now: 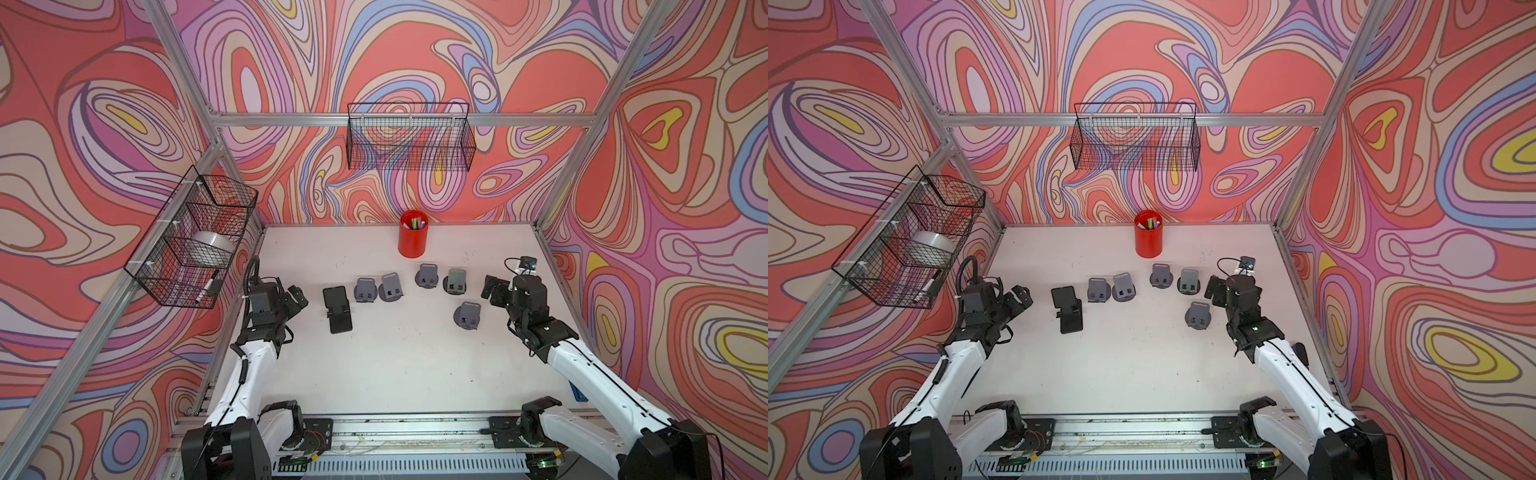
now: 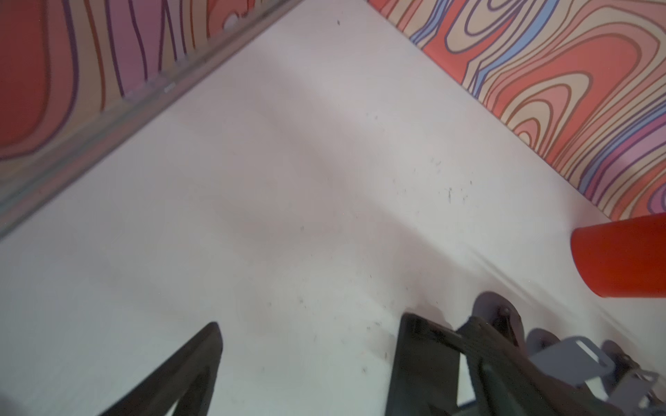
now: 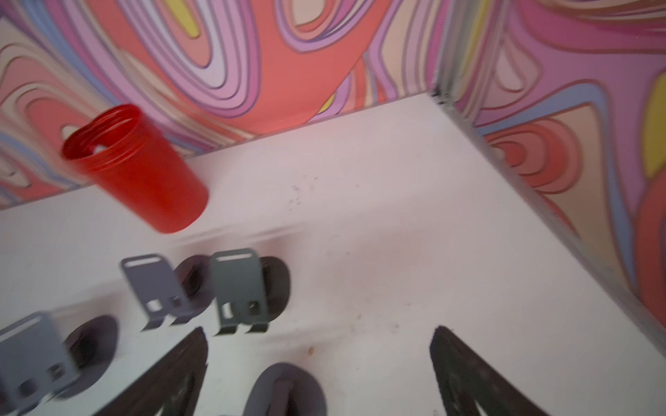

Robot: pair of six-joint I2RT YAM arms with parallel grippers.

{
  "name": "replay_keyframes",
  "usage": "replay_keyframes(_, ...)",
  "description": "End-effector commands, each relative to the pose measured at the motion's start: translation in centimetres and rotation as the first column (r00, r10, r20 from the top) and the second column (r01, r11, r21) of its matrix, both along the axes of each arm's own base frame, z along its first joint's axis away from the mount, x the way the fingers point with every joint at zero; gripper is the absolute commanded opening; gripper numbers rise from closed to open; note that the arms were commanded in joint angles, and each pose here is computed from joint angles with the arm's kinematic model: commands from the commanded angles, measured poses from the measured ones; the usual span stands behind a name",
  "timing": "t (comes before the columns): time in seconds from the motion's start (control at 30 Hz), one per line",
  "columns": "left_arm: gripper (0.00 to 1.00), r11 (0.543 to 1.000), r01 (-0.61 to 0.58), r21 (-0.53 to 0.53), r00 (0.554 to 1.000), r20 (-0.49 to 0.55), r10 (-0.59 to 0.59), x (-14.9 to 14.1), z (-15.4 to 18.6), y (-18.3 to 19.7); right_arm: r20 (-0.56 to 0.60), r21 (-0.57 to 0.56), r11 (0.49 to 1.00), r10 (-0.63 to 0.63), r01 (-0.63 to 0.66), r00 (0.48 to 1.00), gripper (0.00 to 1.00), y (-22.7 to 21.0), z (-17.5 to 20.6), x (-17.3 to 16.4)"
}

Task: Open the phone stand
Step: Reset both arms

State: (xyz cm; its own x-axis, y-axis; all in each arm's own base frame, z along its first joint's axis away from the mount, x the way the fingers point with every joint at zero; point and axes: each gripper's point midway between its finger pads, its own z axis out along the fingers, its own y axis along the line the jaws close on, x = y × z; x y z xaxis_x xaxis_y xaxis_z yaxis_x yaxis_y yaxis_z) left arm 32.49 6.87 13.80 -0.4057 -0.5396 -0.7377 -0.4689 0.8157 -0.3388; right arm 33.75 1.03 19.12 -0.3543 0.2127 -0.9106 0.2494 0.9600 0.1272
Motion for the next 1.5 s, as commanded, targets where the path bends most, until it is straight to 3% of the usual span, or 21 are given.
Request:
replay_keyframes(0.0,1.0,0.974,-0.028,0.224,0.995,0.098,0.006,1.0,0.8,2.2,0.174,-0.059,0.981,-0.173,0.185,0.97,0.98,-3.8,1.8,-0.1)
replay_keyframes(0.13,1.0,0.958,0.046,0.284,0.987,0.136,-0.088,2.0,-0.3,1.4,0.109,-0.091,0.963,-0.245,0.255,0.963,0.99,-6.0,-1.3,0.4)
replay_keyframes(0.33,1.0,0.923,0.153,0.352,0.969,0.132,-0.211,3.6,-2.6,-0.1,0.095,-0.147,0.966,-0.2,0.213,0.975,0.98,-6.2,-4.6,2.4)
replay_keyframes(0.5,1.0,0.906,0.241,0.348,0.959,0.06,-0.278,4.7,-3.2,-1.0,0.093,-0.215,0.963,-0.148,0.165,0.985,0.99,-5.7,-6.6,4.8)
replay_keyframes(0.73,1.0,0.84,0.372,0.395,0.882,0.132,-0.452,4.5,-2.2,-5.2,0.149,-0.191,0.977,-0.07,0.098,0.986,0.99,-4.9,-7.1,6.9)
replay_keyframes(0.9,1.0,0.838,0.347,0.421,0.862,0.209,-0.461,5.1,-2.5,-6.2,0.12,-0.195,0.979,-0.029,0.052,0.992,0.98,-4.3,-8.2,8.0)
replay_keyframes(1.07,1.0,0.802,0.382,0.459,0.854,0.156,-0.496,5.9,-4.3,-7.4,0.107,-0.19,0.982,0.02,0.0,0.994,0.98,-3.6,-8.6,8.3)
replay_keyframes(1.23,1.0,0.801,0.401,0.445,0.86,0.119,-0.497,6.5,-4.8,-7.4,0.108,-0.186,0.982,0.029,-0.008,0.994,0.99,-3.6,-9.5,8.5)
replay_keyframes(1.47,1.0,0.836,0.344,0.428,0.905,0.085,-0.416,6.8,-5.0,-6.0,0.103,-0.184,0.983,0.03,-0.011,0.994,0.99,-3.6,-9.6,8.5)
